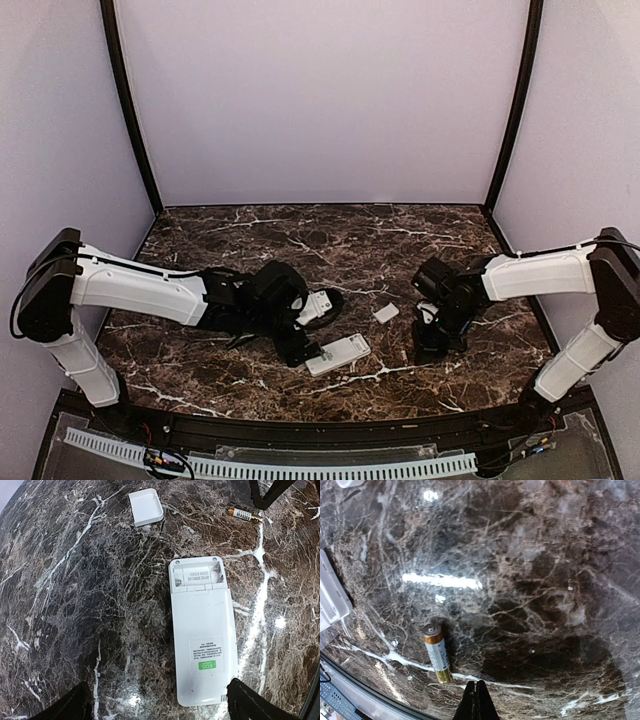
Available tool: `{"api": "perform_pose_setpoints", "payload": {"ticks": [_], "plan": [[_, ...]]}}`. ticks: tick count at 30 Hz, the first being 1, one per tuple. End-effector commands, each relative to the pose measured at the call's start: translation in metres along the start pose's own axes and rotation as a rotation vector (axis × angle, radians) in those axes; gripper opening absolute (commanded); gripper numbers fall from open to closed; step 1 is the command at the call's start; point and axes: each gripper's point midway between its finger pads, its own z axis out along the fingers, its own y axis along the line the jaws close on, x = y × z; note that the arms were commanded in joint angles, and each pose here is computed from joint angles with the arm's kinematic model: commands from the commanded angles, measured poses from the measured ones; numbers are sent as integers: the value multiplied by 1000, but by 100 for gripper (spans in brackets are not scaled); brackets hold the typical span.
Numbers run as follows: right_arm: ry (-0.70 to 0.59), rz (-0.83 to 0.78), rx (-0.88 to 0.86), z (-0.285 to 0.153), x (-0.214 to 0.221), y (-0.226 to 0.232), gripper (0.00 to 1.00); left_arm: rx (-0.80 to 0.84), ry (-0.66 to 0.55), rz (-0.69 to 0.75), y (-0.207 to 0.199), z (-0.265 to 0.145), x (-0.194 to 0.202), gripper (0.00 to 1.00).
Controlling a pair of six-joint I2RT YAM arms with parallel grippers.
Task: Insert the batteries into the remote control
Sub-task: Adjust the battery at the center of the board, then pick up the battery at the center of the board.
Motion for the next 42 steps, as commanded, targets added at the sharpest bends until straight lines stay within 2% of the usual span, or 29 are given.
{"api": "perform_pose_setpoints", "payload": {"ticks": [1,17,19,22,25,28,31,33,35,37,38,40,42], "plan": [[21,-32,-8,13,2,3,0,-25,-6,-1,5,-14,2,94],[47,-84,-112,22,4,30,0,-52,9,16,10,-15,3,94],[54,-117,-129,17,4,36,0,-54,11,16,10,-15,3,94],[24,-261,-153,-7,-2,51,0,-52,5,16,10,-17,1,94],[-67,-465,-180,-51,-16,77,0,-48,-17,4,10,-21,-3,94],[-212,-725,-202,-103,-36,110,15,-37,-68,-66,15,-32,-10,95],[-404,-1125,-271,-146,-46,150,31,-15,-119,-243,28,-41,-6,96],[-508,-1447,-337,-152,-37,168,36,-8,-150,-334,35,-44,-2,97],[-555,-1789,-360,-141,-22,169,41,-47,-154,-380,44,-43,4,97],[-551,-2115,-316,-123,-11,156,45,-73,-123,-400,48,-40,12,97],[-506,-2212,-290,-112,-9,148,45,-76,-114,-407,48,-38,15,97],[-362,-2359,-229,-92,-6,128,39,-69,-91,-412,45,-35,21,97],[-195,-2444,-136,-66,-8,106,38,-64,-83,-413,43,-32,26,97]]}}
